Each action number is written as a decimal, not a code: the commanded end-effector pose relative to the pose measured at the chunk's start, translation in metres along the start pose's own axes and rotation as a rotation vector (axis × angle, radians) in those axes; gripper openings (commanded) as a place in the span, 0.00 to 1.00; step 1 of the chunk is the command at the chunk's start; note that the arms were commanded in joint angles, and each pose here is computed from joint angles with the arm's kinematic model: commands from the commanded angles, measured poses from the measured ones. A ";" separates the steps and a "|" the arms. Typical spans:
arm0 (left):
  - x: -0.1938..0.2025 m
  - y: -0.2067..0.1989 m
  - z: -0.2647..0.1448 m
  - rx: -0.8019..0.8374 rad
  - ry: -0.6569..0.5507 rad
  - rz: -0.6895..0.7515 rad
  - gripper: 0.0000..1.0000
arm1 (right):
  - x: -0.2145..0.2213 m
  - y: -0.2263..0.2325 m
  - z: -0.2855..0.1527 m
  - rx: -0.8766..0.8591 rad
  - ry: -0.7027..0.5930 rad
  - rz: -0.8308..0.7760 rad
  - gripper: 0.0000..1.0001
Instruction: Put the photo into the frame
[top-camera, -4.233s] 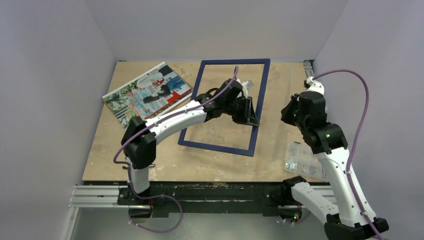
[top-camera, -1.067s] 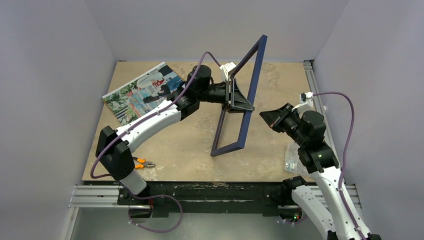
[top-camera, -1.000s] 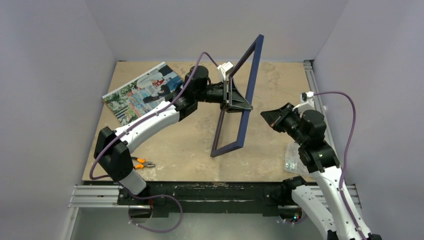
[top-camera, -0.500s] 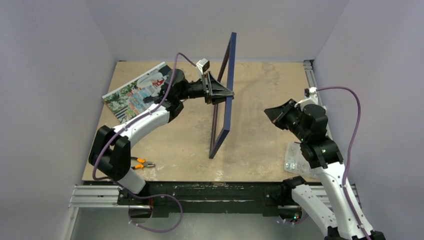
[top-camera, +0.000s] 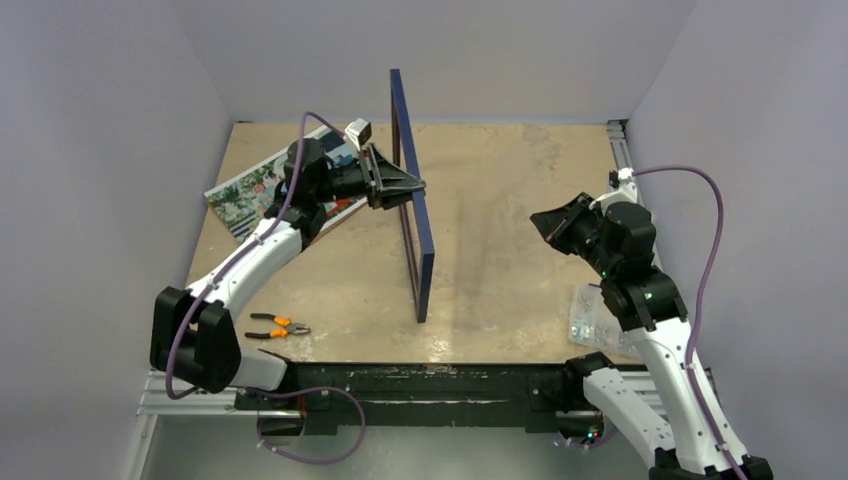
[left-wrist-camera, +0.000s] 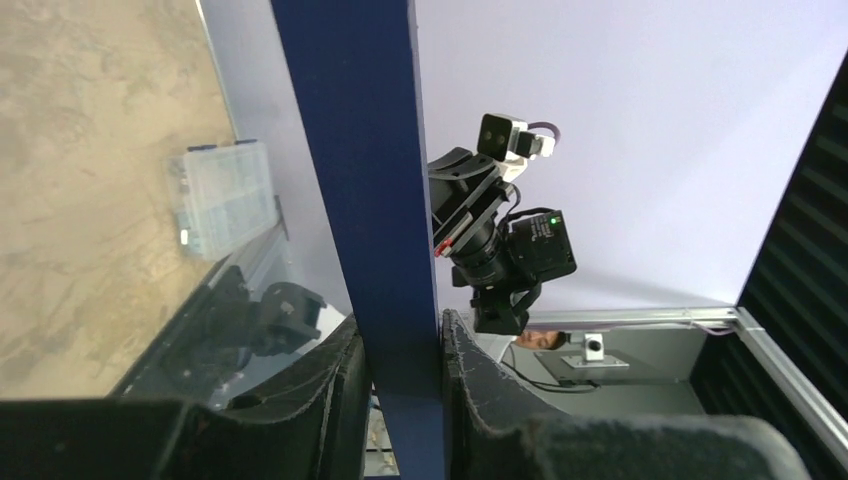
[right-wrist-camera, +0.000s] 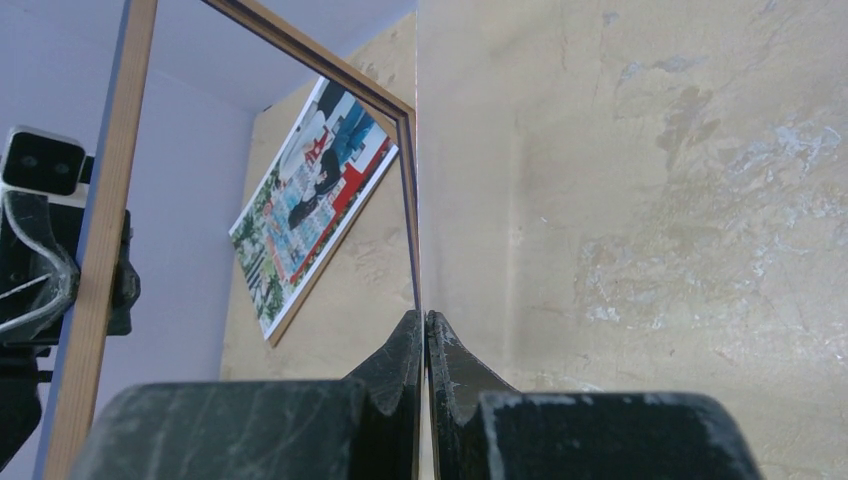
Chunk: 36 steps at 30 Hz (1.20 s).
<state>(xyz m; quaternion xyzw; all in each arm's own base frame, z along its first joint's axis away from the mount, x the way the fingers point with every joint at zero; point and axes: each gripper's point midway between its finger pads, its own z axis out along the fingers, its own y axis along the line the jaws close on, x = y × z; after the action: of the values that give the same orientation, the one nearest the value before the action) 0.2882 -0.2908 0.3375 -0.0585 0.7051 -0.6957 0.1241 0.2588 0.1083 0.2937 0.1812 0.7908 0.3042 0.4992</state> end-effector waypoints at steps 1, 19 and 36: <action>0.009 0.033 -0.023 -0.126 0.032 0.159 0.25 | -0.018 0.018 -0.005 -0.055 -0.059 -0.006 0.00; 0.015 0.070 -0.095 -0.413 -0.091 0.182 0.37 | -0.009 0.016 0.005 -0.064 -0.027 0.016 0.00; 0.002 0.055 -0.122 -0.312 -0.206 0.165 0.64 | -0.008 0.019 0.006 -0.073 -0.013 0.018 0.00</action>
<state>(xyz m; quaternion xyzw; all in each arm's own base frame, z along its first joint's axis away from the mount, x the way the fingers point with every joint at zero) 0.2613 -0.1775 0.3103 -0.0590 0.7738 -0.5704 0.2693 0.2629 0.1139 0.2888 0.1802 0.7950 0.3125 0.4878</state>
